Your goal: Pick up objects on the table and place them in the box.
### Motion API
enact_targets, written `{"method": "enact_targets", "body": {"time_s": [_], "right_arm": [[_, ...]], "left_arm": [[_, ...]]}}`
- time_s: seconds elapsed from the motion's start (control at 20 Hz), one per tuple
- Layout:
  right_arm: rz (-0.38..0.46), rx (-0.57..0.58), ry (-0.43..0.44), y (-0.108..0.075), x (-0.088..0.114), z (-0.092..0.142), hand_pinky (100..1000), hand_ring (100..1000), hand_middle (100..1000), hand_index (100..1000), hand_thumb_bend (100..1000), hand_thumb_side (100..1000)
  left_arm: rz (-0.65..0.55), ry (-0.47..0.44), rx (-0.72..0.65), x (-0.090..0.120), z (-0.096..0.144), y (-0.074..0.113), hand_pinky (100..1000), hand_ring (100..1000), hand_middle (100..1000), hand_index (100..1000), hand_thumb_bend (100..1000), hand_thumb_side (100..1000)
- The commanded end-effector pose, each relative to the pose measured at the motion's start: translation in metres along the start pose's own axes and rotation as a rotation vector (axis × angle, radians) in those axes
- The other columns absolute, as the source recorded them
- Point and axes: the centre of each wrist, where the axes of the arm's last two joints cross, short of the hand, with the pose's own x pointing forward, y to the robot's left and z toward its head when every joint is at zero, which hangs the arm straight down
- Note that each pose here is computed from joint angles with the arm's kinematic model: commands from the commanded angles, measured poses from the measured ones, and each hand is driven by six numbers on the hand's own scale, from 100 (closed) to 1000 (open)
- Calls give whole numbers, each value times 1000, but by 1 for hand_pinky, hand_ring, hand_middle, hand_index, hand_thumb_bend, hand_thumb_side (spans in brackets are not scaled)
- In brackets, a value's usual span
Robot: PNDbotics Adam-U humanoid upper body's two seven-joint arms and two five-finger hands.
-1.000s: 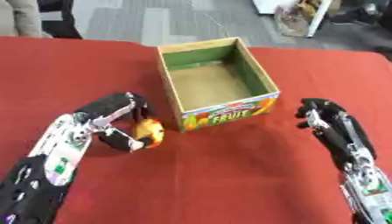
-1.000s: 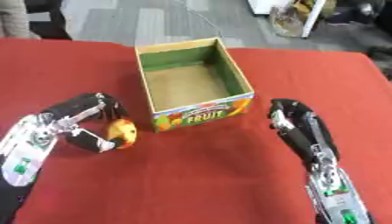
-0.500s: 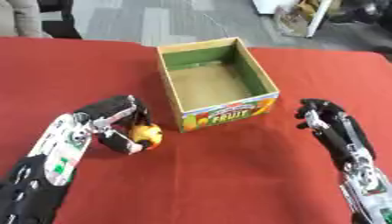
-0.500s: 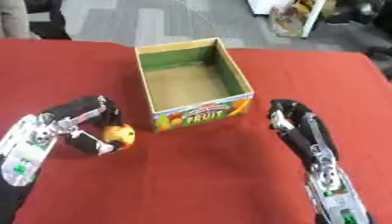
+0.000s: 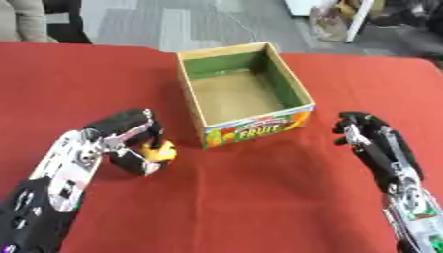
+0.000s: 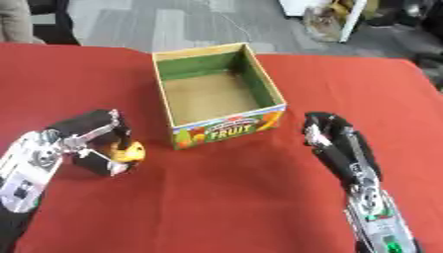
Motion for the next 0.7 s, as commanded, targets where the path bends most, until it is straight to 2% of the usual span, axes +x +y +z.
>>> {"method": "enact_targets", "body": {"time_s": [0.05, 0.45, 0.7], "right_arm": [[16, -4, -16, -4, 4, -2, 570, 654, 583, 726, 100, 500], [17, -2, -13, -4, 3, -2, 570, 654, 582, 726, 100, 500], [11, 8, -13, -1, 3, -2, 570, 653, 582, 726, 100, 501]], "left_arm": [[-42, -36, 76, 4, 9, 28, 240, 177, 164, 301, 297, 100], [-90, -119, 234, 20, 25, 80, 253, 178, 162, 299, 294, 100], [-99, -110, 306, 22, 21, 98, 262, 183, 165, 302, 297, 100]]}}
